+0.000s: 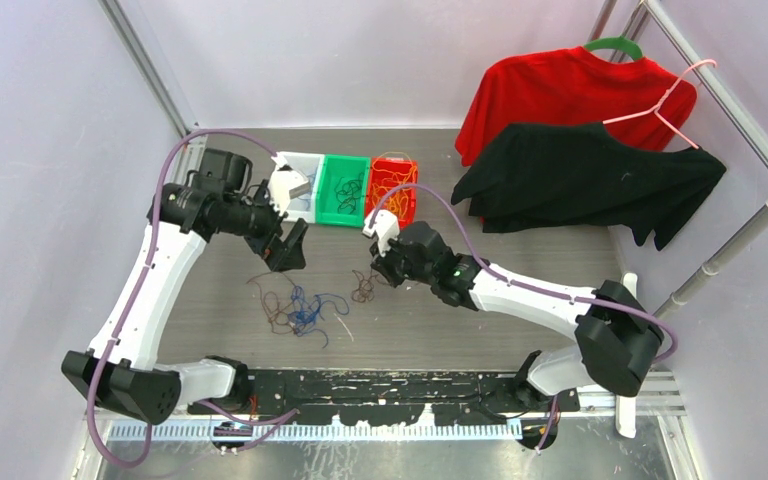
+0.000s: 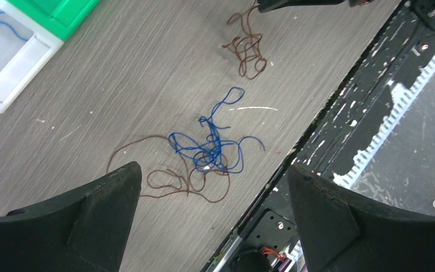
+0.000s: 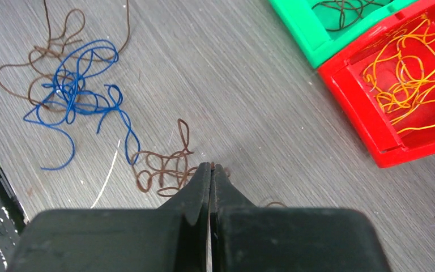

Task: Untangle the cables
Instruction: Pick up the cable at the center of the board.

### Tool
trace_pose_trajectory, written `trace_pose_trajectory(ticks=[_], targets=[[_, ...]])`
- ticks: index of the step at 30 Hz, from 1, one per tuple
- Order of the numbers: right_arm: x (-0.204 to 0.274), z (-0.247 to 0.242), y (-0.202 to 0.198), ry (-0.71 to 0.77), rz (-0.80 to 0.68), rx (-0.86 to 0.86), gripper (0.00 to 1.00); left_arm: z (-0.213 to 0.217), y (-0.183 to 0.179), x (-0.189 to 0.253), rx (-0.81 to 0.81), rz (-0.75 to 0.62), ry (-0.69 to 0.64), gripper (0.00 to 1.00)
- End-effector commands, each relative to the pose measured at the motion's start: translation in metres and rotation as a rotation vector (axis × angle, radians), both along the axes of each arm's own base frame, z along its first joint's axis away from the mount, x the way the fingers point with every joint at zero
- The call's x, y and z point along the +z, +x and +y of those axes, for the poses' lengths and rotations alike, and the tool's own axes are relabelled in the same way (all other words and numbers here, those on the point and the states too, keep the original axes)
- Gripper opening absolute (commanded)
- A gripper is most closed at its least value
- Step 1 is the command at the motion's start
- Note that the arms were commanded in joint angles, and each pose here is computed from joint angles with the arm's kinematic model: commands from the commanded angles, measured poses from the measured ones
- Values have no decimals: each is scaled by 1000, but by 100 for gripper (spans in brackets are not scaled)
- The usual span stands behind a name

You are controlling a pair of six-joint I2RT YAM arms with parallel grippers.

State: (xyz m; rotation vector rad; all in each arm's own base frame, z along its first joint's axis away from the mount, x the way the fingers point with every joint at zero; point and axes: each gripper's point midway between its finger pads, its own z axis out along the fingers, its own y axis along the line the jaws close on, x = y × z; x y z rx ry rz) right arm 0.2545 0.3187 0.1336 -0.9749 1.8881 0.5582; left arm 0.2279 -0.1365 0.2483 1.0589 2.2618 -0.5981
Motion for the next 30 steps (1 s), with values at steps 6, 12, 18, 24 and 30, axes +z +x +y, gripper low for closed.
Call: trace_pose_trajectory(ticks=[6,12,18,24,30], targets=[[44,8,4,191,-1,-23,1,-13,1,27,-28,-61,-100,96],[148,19,-10,439,-55,53,1,-24,-4,42,-68,-103,-179,90],[214,28,-31,580,-58,160,1,-44,-2,78,-88,-114,-321,37],[245,32,-40,687,-45,199,1,-55,-17,99,-135,-95,-421,67],[251,34,-45,714,-23,223,1,-66,-46,96,-234,-58,-523,70]])
